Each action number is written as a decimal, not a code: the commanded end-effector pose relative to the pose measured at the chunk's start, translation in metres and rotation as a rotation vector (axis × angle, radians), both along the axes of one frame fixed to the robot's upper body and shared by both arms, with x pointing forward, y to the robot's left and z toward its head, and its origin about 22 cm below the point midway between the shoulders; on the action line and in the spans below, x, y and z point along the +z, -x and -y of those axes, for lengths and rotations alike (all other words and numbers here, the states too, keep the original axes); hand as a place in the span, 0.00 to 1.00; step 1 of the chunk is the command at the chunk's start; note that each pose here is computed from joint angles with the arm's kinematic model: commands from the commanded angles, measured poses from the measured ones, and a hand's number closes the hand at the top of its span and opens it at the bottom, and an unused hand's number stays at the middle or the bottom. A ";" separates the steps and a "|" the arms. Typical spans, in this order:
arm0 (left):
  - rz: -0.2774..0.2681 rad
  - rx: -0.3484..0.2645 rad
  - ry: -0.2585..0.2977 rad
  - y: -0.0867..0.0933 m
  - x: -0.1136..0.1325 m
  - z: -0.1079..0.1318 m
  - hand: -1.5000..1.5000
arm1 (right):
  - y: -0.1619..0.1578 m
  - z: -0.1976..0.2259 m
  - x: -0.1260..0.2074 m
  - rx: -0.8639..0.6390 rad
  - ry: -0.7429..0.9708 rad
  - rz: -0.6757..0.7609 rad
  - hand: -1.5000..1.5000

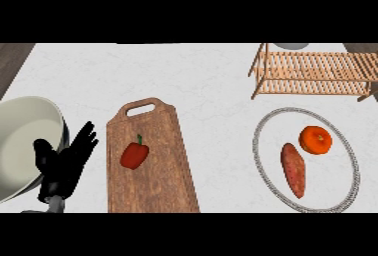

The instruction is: Pick the squash from the placemat and place it in the tiered shelf

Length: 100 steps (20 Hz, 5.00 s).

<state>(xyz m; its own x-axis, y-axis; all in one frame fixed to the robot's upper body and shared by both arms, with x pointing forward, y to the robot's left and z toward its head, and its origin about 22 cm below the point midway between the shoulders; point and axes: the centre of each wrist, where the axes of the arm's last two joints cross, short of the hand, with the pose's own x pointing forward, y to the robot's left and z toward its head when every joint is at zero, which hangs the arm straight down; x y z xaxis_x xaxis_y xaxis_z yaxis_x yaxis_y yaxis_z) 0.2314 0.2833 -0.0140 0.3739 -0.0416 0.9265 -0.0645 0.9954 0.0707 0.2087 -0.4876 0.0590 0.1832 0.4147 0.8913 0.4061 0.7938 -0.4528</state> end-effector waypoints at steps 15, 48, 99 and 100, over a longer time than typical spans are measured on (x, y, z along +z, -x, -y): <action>-0.072 0.039 0.020 -0.012 -0.021 -0.016 0.50 | 0.003 0.013 0.067 0.422 0.055 -0.231 0.00; -0.080 0.005 0.025 -0.006 -0.002 -0.029 0.50 | -0.083 -0.157 0.021 0.133 0.307 -0.677 0.00; -0.083 0.017 0.021 -0.027 -0.011 -0.006 0.50 | -0.110 -0.233 -0.054 0.766 0.496 -0.544 1.00; -0.093 0.029 0.028 -0.009 -0.024 -0.009 0.50 | -0.094 -0.240 -0.064 0.769 0.463 -0.526 1.00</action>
